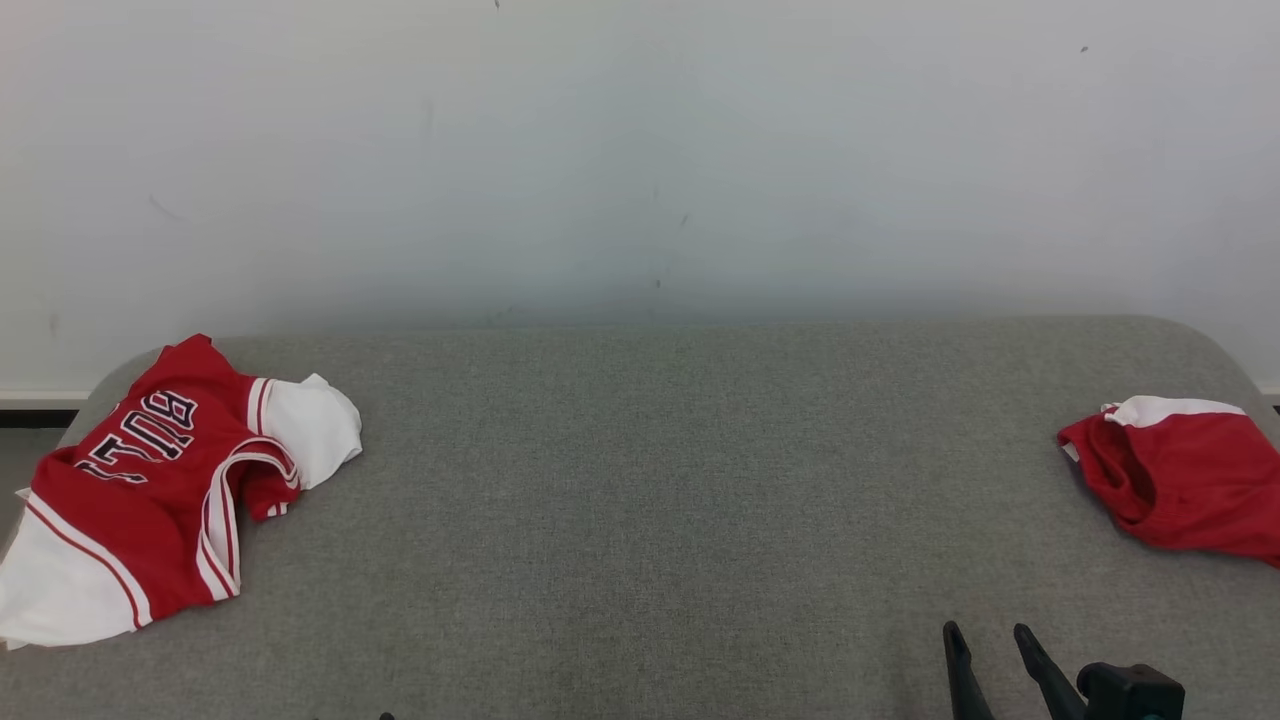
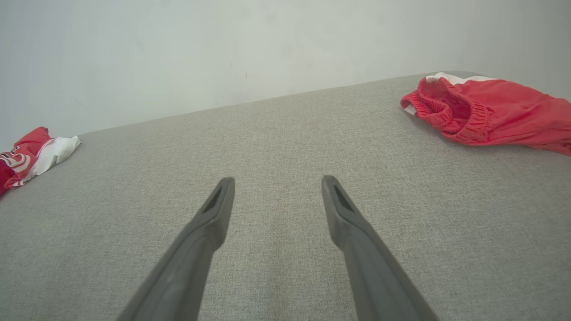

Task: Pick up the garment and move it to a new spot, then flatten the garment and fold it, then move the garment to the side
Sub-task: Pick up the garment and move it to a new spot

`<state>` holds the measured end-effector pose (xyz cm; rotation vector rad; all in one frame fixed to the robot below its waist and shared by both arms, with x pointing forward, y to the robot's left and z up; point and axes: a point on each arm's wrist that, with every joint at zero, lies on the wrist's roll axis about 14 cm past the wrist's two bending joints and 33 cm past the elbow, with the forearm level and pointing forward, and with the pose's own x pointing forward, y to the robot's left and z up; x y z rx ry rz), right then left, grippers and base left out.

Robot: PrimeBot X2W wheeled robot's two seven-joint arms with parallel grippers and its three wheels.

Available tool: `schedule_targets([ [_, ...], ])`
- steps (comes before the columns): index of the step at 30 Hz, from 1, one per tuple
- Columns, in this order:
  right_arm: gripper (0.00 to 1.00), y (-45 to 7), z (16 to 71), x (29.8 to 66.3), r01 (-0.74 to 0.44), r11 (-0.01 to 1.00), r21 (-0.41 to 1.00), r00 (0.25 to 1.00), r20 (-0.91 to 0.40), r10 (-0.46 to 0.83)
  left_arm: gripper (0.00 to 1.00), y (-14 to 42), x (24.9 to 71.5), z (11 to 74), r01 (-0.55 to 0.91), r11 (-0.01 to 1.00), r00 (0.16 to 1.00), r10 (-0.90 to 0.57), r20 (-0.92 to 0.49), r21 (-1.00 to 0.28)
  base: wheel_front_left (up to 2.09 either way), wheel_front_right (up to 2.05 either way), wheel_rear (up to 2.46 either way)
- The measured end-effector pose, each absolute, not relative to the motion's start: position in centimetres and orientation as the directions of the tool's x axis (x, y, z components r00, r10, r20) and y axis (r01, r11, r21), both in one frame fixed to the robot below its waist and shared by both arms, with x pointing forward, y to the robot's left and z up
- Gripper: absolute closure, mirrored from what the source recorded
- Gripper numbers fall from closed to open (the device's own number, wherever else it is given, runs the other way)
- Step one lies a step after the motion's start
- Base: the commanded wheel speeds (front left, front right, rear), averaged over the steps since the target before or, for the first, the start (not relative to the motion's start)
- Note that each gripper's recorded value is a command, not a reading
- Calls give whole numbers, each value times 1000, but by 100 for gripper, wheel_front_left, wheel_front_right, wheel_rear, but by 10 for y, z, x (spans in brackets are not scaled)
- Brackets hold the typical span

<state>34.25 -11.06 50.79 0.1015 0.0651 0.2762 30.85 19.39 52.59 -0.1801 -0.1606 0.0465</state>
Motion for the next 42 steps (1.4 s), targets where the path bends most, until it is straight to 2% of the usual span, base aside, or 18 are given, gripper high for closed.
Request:
schedule_targets([
  [11, 0, -96, 505, 345, -310, 944, 115, 947, -49, 317, 0, 201, 302, 527, -58, 984, 983, 85, 161, -166, 0, 0, 0],
  [21, 0, -51, 502, 350, -437, 891, 122, 894, -50, 446, 0, 250, 269, 522, -220, 964, 958, 242, 154, -150, 0, 0, 0],
  [28, 0, -8, 501, 351, -549, 827, 120, 828, -53, 558, 0, 283, 234, 519, -349, 924, 916, 372, 151, -156, 0, 0, 0],
  [34, 0, 48, 513, 352, -678, 727, 104, 729, -25, 684, 0, 313, 199, 523, -485, 858, 846, 509, 161, -167, 0, 0, 0],
  [42, 0, 84, 505, 353, -750, 651, 120, 650, -48, 758, 0, 330, 174, 519, -579, 799, 789, 600, 132, -163, 0, 0, 0],
])
